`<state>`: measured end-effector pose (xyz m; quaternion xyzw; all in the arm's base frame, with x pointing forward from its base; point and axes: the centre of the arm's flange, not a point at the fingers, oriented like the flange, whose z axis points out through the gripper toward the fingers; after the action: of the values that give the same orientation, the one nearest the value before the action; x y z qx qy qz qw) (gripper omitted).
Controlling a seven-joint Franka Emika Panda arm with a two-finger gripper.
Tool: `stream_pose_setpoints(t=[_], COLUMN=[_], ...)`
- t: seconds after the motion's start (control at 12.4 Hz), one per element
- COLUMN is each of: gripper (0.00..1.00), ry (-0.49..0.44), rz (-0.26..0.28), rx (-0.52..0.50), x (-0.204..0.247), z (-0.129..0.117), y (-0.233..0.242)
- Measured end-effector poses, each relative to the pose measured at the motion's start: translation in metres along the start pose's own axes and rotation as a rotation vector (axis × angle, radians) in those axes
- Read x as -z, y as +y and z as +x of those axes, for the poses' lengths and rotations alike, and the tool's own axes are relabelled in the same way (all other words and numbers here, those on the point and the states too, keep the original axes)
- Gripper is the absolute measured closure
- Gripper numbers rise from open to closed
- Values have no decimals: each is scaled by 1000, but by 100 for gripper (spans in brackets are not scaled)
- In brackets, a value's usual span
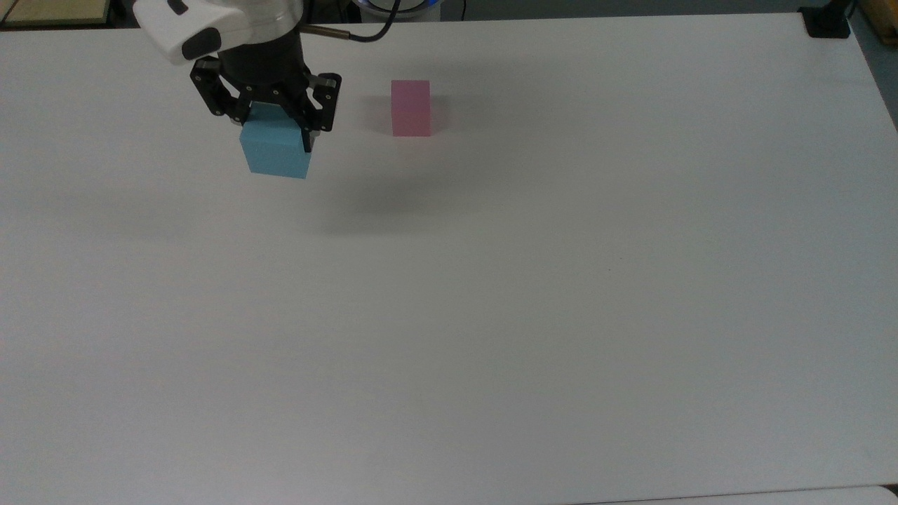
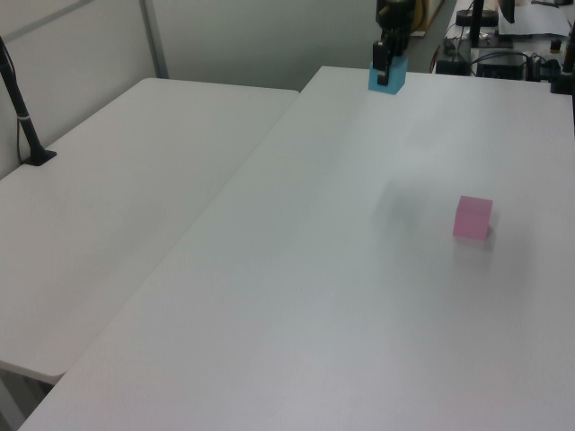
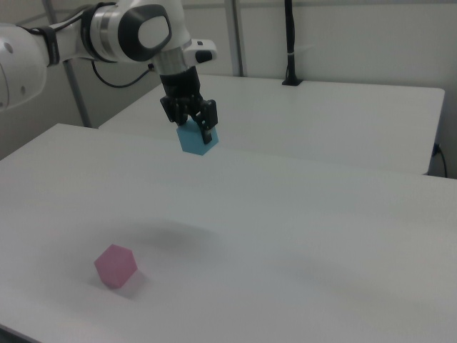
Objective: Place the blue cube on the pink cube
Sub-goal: 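Lift the light-blue cube and carry it toward the pink cube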
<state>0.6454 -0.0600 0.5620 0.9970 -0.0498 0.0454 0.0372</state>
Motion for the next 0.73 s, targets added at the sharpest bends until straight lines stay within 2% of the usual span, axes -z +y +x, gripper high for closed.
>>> stream_pose_setpoints(t=[0.24,0.4,0.49,0.73], gripper=[40,40,40,40], ry=[3,-11,-23,-46], rz=[3,10,16,13], rx=[2,15,40,136], x=[4,15,22,42], z=[-2,-27,-50,-144], y=[-2,-10,-21,-65])
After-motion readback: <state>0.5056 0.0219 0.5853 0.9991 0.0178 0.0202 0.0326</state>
